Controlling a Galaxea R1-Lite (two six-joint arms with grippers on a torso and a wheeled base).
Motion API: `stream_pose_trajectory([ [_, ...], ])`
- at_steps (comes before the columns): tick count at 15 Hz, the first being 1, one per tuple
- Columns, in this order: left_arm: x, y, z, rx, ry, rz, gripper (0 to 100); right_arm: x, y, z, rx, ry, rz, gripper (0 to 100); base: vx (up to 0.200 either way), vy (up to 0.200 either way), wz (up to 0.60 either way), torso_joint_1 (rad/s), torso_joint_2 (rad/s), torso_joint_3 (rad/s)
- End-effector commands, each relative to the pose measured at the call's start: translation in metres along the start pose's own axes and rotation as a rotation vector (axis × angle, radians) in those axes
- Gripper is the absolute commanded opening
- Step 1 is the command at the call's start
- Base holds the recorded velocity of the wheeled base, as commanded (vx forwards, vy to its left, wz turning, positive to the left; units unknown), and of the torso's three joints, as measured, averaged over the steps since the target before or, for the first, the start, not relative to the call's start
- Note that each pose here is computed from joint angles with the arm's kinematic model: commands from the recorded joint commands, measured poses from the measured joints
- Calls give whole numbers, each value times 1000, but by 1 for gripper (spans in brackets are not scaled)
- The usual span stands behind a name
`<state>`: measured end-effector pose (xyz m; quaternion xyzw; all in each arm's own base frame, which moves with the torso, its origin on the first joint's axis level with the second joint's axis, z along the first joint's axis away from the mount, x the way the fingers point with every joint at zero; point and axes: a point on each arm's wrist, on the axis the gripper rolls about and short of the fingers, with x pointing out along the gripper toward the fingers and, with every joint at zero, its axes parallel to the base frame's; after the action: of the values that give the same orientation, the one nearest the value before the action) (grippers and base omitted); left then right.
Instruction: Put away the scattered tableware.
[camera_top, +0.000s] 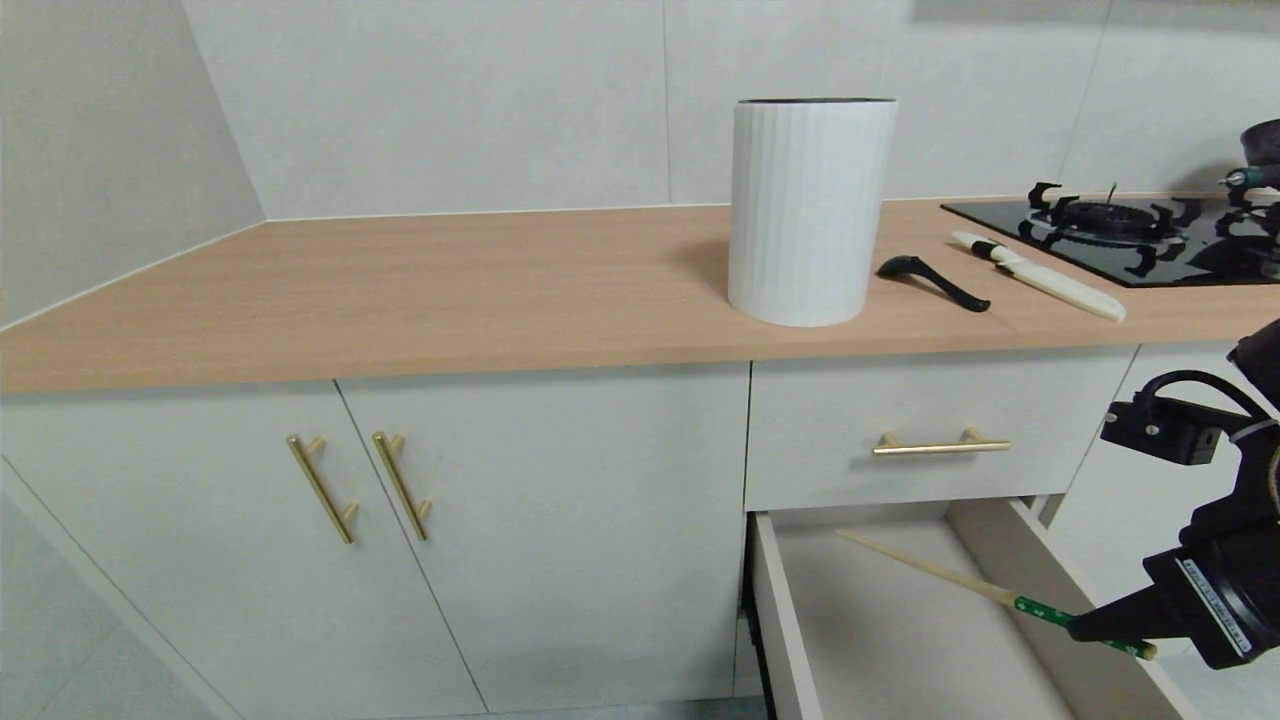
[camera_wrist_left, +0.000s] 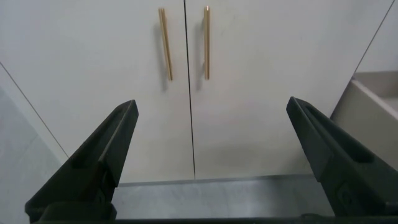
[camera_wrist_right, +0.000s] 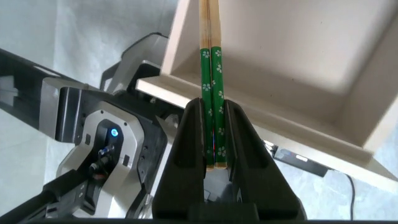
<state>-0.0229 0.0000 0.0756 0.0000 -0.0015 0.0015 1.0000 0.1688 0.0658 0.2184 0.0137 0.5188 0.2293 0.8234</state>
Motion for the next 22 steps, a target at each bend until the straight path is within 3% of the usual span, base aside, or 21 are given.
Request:
stream_pose_trajectory([
  [1,0,0,0,0,1,0,100,3,-1,1,2,9,-1,0,0,0,0,-119,456,334],
  [4,0,0,0,0,1,2,100,4,-1,2,4,13,-1,0,0,0,0,-79,390,308],
  [10,0,0,0,0,1,0,100,16,-4,10,9,18,-7,0,0,0,0,-14,51,35],
  [14,0,0,0,0,1,0,100,68,-19,24,35,41,-100,0,0,0,0,0,0,0],
  [17,0,0,0,0,1,0,100,119,-32,38,156,106,-123,0,0,0,0,0,0,0],
  [22,0,0,0,0,1,0,100,184,-49,35,210,112,-138,0,0,0,0,0,0,0],
])
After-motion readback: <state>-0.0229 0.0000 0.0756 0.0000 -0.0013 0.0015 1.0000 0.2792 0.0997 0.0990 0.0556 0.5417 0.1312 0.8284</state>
